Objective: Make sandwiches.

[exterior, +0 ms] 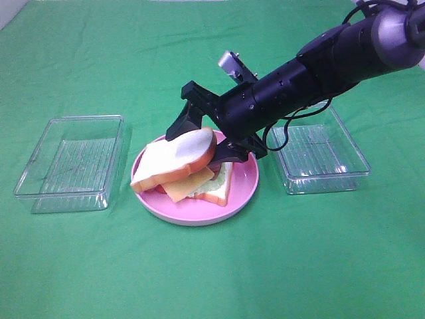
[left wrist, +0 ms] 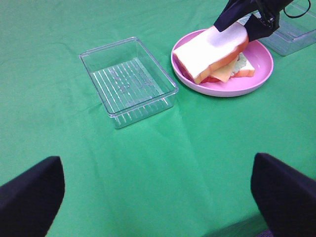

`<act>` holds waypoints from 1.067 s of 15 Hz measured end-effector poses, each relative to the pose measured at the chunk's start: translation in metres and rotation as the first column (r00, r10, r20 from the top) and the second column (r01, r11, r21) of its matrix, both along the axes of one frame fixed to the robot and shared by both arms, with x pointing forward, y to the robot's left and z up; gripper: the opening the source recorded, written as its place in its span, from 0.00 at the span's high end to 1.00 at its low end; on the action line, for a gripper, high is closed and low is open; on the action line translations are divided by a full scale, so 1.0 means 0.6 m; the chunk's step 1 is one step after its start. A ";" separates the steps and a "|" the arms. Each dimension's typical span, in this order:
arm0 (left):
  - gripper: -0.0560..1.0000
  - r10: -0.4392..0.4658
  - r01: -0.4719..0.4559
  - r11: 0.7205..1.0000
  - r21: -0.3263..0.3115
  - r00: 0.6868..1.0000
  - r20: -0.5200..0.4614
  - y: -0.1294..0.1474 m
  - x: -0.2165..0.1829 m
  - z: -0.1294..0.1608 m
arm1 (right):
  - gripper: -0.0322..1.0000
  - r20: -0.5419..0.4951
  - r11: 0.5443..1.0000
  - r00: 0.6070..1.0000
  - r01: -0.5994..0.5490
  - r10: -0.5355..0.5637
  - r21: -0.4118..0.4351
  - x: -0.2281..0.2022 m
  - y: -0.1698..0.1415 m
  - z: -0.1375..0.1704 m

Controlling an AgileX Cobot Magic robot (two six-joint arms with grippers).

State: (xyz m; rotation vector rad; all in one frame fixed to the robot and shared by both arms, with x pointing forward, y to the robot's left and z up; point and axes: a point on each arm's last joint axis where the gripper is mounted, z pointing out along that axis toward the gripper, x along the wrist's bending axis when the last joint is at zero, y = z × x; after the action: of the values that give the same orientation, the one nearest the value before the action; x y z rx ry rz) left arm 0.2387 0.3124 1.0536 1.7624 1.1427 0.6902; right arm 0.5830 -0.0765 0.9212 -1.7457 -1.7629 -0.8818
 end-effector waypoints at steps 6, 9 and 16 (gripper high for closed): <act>0.03 0.000 0.000 1.000 0.000 1.000 0.000 0.000 0.000 0.000 | 0.23 0.071 0.950 0.987 -0.120 0.146 -0.290 -0.016 -0.037 0.023; 0.03 0.000 0.000 1.000 0.000 1.000 0.000 0.000 0.000 0.000 | 0.23 0.131 0.869 0.965 -0.143 0.229 -0.473 -0.031 -0.072 0.078; 0.03 0.000 0.000 1.000 0.000 1.000 0.000 0.000 0.000 0.000 | 0.23 0.240 0.785 0.925 -0.092 0.296 -0.612 -0.165 -0.162 0.227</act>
State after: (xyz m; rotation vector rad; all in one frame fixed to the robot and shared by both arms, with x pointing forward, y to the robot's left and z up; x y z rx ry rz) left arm 0.2387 0.3124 1.0536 1.7624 1.1427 0.6902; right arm 0.4843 -0.1735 1.0572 -1.7850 -2.6129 -0.5772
